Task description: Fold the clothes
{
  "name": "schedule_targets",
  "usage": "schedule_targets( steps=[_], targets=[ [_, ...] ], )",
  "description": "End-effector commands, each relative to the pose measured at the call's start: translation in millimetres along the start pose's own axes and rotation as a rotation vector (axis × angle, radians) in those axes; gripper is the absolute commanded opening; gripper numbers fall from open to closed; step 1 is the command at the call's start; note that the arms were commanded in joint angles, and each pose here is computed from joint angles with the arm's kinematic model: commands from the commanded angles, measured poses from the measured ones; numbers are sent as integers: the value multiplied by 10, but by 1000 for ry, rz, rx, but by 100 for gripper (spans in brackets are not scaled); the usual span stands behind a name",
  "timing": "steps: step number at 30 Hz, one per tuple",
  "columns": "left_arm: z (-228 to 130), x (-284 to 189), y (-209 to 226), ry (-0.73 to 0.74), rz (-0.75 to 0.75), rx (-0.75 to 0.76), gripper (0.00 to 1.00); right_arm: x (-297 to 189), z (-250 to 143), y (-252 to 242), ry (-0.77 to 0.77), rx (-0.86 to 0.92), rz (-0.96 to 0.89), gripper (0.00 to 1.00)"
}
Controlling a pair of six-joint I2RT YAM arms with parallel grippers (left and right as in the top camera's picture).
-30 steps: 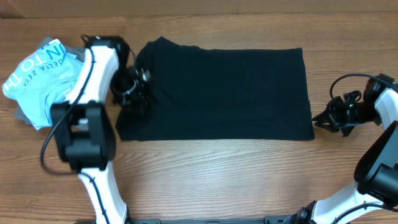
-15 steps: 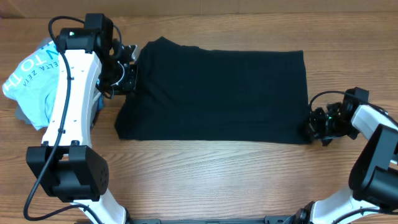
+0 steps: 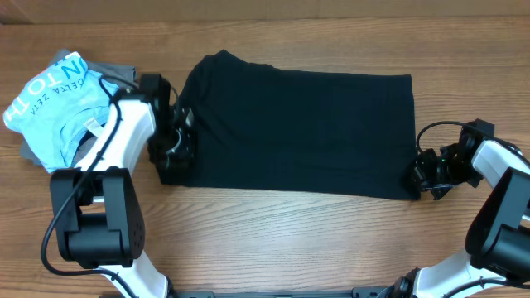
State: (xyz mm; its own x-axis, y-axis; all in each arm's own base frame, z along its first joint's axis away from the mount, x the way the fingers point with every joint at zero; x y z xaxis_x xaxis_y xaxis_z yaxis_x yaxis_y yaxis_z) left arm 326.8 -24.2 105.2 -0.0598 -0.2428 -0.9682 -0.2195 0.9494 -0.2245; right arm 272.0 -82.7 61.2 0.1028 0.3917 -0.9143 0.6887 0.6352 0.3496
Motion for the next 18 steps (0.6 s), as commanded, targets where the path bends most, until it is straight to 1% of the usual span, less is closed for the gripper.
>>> schedule_targets(
  steps=[1, 4, 7, 12, 15, 18],
  targets=[
    [-76, 203, 89, 10, 28, -49, 4, 125, -18, -253, 12, 29, -141, 4],
    [-162, 341, 203, 19, 88, -107, 4, 114, -7, -239, 13, 11, -131, 4],
    [-316, 445, 290, 71, 123, -158, 4, 87, -5, -242, 19, 13, -133, 4],
    [-475, 463, 431, 138, 175, -264, 4, 48, -54, -311, 55, 27, -142, 4],
    [-533, 441, 468, 172, 181, -296, 4, 22, -83, -370, 75, 48, -150, 4],
    [-521, 412, 404, 170, 114, -296, 4, 7, -65, -399, 68, 59, -145, 4]
  ],
)
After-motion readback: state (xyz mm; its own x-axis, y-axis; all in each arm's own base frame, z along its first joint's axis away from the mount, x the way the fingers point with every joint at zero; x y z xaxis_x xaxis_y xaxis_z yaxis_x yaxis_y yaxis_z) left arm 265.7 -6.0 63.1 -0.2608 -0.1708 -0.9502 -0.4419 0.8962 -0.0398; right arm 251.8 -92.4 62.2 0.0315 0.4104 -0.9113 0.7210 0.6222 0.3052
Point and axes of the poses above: each gripper's point midway between its finger pads, its own x axis out along the fingers, its own y axis along the line the jaws close on, z = x × y, the point moved 7 cm from there along -x, back along the fingers, and after that the axes turned 9 degrees about -x, right-handed, at the moved point
